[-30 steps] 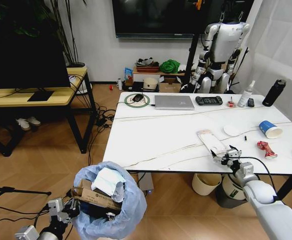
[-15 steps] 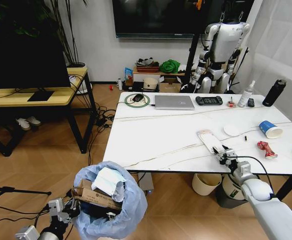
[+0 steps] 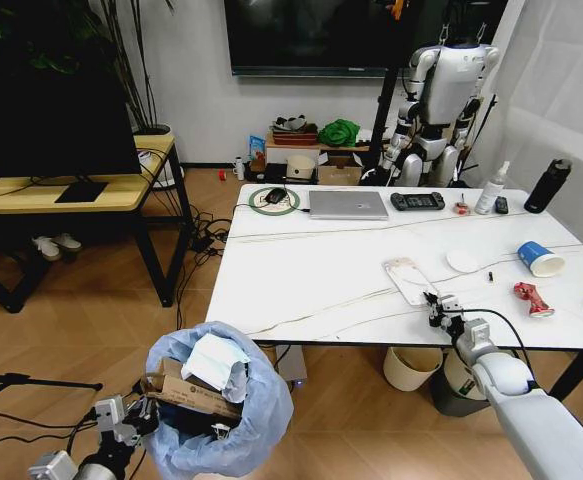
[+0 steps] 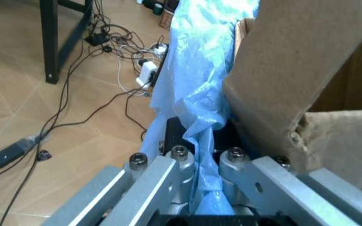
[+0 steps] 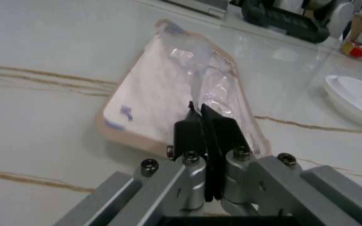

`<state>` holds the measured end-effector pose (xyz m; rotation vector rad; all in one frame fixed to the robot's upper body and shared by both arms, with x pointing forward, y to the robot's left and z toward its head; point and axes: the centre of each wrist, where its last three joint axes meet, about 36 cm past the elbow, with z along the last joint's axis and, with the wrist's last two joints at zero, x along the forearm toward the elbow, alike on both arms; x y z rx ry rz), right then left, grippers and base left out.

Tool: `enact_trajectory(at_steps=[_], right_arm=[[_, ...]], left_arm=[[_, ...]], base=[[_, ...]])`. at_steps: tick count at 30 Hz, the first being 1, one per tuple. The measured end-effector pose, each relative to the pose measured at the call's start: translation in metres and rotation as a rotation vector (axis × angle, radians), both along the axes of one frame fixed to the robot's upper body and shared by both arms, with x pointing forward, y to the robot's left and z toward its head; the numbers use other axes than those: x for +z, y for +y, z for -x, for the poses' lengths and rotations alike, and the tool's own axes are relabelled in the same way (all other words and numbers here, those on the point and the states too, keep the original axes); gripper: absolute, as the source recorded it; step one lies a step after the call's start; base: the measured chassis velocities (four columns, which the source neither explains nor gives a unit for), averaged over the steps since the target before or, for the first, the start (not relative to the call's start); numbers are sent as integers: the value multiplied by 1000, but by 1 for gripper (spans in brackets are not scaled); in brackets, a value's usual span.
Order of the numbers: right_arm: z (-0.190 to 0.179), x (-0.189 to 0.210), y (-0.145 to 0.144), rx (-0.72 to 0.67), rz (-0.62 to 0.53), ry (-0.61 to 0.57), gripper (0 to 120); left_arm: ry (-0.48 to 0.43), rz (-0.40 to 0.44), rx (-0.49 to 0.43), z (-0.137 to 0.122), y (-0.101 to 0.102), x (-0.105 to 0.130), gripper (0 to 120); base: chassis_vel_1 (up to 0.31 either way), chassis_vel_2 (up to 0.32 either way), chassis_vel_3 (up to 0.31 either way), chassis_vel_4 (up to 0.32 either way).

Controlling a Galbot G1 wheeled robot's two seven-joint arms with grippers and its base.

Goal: Pick up the trash bin and place the trash from the table into it.

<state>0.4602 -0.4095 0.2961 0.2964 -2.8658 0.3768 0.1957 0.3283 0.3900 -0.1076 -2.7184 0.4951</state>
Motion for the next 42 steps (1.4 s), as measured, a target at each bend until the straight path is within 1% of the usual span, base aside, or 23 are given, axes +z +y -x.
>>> enact_trajectory(at_steps=[1, 4, 6, 8, 9, 10, 12, 13, 14, 15, 18, 19, 20, 21, 27, 28, 29, 30, 32, 35, 38, 42], right_arm=[[2, 6, 3, 7, -34, -17, 0], [4, 22, 9, 28, -84, -55, 0], [9, 40, 19, 68, -138, -93, 0], [11, 47, 23, 85, -157, -107, 0], [15, 59, 32, 119, -187, -132, 0], [26, 89, 61, 211, -256, -177, 0], [37, 111, 88, 298, -311, -200, 0], [41, 117, 98, 329, -339, -203, 0], [41, 117, 98, 329, -339, -203, 0], [45, 122, 107, 359, -369, -203, 0], [61, 139, 147, 497, -482, -190, 0], [65, 142, 156, 533, -507, -187, 0], [65, 142, 156, 533, -507, -187, 0], [71, 145, 169, 588, -543, -177, 0], [85, 140, 223, 820, -662, -138, 0], [85, 140, 223, 820, -662, -138, 0], [90, 140, 232, 852, -680, -129, 0], [91, 140, 233, 859, -683, -127, 0], [108, 139, 251, 941, -713, -87, 0], [125, 135, 266, 1004, -722, -43, 0], [131, 131, 272, 1026, -708, -30, 0], [130, 125, 277, 1020, -672, -30, 0]], left_arm=[[1, 0, 0, 0, 0, 0, 0], [2, 1, 0, 0, 0, 0, 0], [1, 2, -3, 0, -1, 1, 0], [0, 3, -4, 0, -2, 1, 0], [0, 3, -4, 0, -2, 2, 0], [1, 4, -4, -1, -2, 2, 0], [4, 8, -2, 0, -2, 2, 0], [6, 9, -2, 0, -2, 2, 0], [6, 9, -2, 0, -2, 2, 0], [8, 10, -2, -1, -1, 2, 0], [26, 10, 2, -1, 2, 0, 0], [31, 5, 2, -1, 2, -1, 0], [31, 5, 2, -1, 2, -1, 0], [36, -3, 3, -1, 3, -3, 0], [50, -12, 22, 1, 8, -3, 0], [50, -12, 22, 1, 8, -3, 0], [49, -12, 26, 2, 7, -2, 0], [49, -12, 26, 2, 7, -2, 0], [45, -9, 33, 4, 4, 0, 0], [44, -3, 42, 5, 1, 1, 0], [43, 0, 46, 6, 0, 1, 0], [37, 2, 48, 6, -3, 5, 0]], base=[[0, 0, 0, 0], [0, 0, 0, 0], [0, 0, 0, 0], [0, 0, 0, 0], [0, 0, 0, 0], [0, 0, 0, 0], [0, 0, 0, 0], [0, 0, 0, 0], [0, 0, 0, 0], [0, 0, 0, 0], [0, 0, 0, 0], [0, 0, 0, 0], [0, 0, 0, 0], [0, 0, 0, 0], [0, 0, 0, 0], [0, 0, 0, 0], [0, 0, 0, 0], [0, 0, 0, 0], [0, 0, 0, 0], [0, 0, 0, 0], [0, 0, 0, 0], [0, 0, 0, 0]])
